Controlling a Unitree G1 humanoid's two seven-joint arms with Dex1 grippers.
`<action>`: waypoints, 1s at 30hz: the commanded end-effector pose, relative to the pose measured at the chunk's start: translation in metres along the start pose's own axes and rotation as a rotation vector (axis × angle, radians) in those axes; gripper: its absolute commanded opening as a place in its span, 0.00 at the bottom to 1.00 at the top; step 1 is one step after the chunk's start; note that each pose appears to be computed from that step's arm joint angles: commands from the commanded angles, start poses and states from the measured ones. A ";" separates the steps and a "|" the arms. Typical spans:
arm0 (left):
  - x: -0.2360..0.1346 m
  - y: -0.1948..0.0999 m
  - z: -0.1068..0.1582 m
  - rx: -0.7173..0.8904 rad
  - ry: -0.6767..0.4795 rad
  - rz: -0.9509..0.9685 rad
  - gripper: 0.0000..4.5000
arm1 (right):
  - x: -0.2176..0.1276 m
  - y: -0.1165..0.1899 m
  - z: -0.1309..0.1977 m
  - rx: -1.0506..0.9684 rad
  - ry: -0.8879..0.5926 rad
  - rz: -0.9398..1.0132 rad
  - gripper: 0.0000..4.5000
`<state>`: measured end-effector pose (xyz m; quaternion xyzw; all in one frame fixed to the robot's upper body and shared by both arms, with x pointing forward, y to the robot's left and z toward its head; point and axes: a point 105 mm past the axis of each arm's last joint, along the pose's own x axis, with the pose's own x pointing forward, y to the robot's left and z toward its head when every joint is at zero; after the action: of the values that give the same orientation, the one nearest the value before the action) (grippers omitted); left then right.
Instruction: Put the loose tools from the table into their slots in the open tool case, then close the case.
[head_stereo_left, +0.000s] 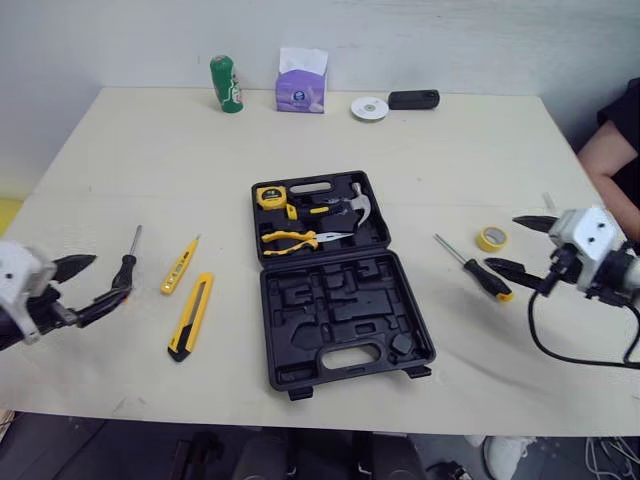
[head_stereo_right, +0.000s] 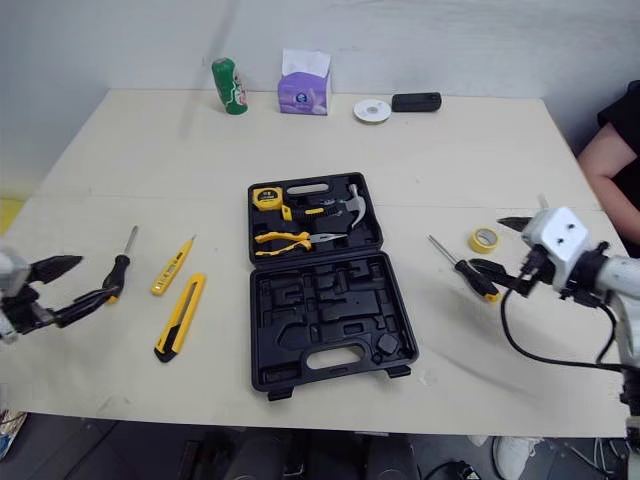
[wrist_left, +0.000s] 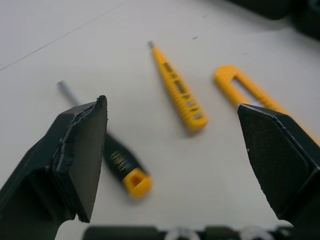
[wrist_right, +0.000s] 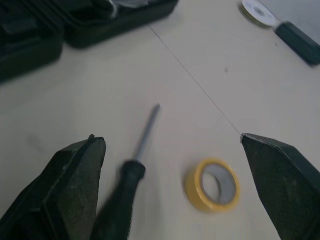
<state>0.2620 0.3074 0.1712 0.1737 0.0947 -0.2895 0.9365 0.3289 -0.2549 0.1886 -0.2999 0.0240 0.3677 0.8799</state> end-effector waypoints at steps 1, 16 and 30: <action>0.019 -0.023 0.016 0.031 -0.022 -0.100 0.80 | 0.016 0.008 0.019 -0.032 -0.032 0.058 0.71; 0.101 -0.069 0.019 0.008 0.038 -0.231 0.01 | 0.076 0.028 0.017 -0.157 0.083 0.178 0.00; 0.137 -0.077 0.018 -0.021 0.108 -0.254 0.01 | 0.117 0.027 0.011 -0.147 0.138 0.174 0.00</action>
<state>0.3289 0.1751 0.1220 0.1549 0.1782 -0.3894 0.8903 0.3911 -0.1595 0.1491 -0.3750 0.0878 0.4302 0.8164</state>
